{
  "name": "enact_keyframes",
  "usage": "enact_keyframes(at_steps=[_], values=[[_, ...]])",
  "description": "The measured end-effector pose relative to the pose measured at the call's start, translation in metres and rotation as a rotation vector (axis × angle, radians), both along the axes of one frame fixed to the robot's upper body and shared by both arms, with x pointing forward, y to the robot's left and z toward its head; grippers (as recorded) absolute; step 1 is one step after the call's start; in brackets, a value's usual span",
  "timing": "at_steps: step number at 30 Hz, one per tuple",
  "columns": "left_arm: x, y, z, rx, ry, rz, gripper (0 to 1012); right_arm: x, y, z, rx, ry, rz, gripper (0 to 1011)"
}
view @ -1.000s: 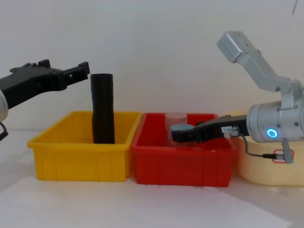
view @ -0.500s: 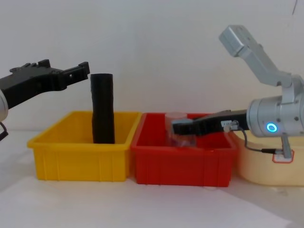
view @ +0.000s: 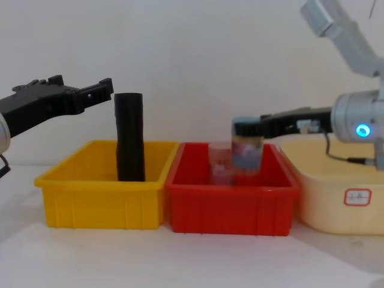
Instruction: Pick up the garbage bag with the one hand and transfer it to the other hand.
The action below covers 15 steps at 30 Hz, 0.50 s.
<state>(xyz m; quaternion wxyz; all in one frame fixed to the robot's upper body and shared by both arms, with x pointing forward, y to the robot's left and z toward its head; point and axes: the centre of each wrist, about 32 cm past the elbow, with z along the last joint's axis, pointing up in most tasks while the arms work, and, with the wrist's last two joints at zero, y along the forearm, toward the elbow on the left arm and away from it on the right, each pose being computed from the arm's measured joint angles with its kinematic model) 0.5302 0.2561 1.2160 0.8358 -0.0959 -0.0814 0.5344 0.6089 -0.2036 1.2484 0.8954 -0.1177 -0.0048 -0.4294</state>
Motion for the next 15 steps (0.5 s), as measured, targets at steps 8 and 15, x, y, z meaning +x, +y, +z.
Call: enact_keyframes(at_steps=[8, 15], values=[[0.0, 0.0, 0.0, 0.0, 0.0, 0.0, 1002, -0.005, -0.017, 0.016, 0.008, -0.056, -0.061, 636], [0.0, 0.0, 0.0, 0.0, 0.0, 0.0, 1002, -0.011, -0.038, 0.027, 0.008, -0.097, -0.14, 636]])
